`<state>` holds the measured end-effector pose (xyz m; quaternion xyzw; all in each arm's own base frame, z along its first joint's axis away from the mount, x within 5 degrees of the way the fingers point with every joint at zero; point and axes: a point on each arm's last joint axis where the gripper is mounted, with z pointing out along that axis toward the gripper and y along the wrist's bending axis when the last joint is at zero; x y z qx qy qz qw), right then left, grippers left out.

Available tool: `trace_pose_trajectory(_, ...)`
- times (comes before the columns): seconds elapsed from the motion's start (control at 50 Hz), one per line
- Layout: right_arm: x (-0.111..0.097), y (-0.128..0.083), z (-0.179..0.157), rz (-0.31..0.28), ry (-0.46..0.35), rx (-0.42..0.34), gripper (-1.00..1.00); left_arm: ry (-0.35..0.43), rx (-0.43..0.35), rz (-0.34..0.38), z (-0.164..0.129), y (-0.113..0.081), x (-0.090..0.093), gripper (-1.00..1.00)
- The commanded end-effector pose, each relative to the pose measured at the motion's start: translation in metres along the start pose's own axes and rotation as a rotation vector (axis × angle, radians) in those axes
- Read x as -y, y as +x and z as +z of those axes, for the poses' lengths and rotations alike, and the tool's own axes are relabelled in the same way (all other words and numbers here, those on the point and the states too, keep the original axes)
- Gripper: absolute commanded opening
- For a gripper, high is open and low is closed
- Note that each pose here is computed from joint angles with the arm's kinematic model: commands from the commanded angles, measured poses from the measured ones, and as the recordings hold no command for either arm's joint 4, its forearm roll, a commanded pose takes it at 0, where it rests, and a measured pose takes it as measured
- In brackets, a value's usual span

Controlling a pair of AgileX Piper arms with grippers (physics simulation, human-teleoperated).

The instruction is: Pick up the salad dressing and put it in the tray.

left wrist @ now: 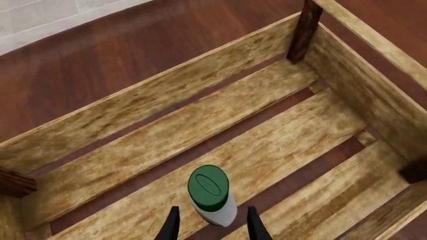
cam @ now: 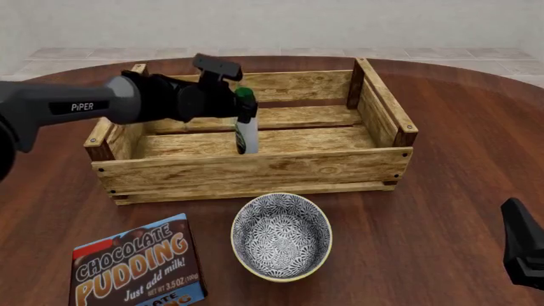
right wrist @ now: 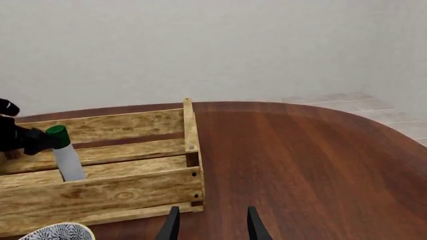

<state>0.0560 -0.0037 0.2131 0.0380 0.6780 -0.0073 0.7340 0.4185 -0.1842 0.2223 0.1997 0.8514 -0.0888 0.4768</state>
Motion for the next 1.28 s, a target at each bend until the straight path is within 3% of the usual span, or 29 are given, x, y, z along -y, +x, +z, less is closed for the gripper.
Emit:
trace_pose_trajectory(0.02,0.000,0.000,0.000,-0.001,-0.001,0.000,1.00,0.008,0.017,0.013,-0.009,-0.008,0.004,1.00)
trace_pose_trajectory(0.9,-0.001,0.001,0.000,-0.006,-0.010,-0.013,1.00,0.019,0.095,0.069,-0.054,-0.047,0.011,1.00)
trace_pose_trajectory(1.28,-0.001,0.002,0.000,-0.013,-0.016,-0.022,1.00,0.005,0.125,0.069,-0.071,-0.062,0.005,1.00)
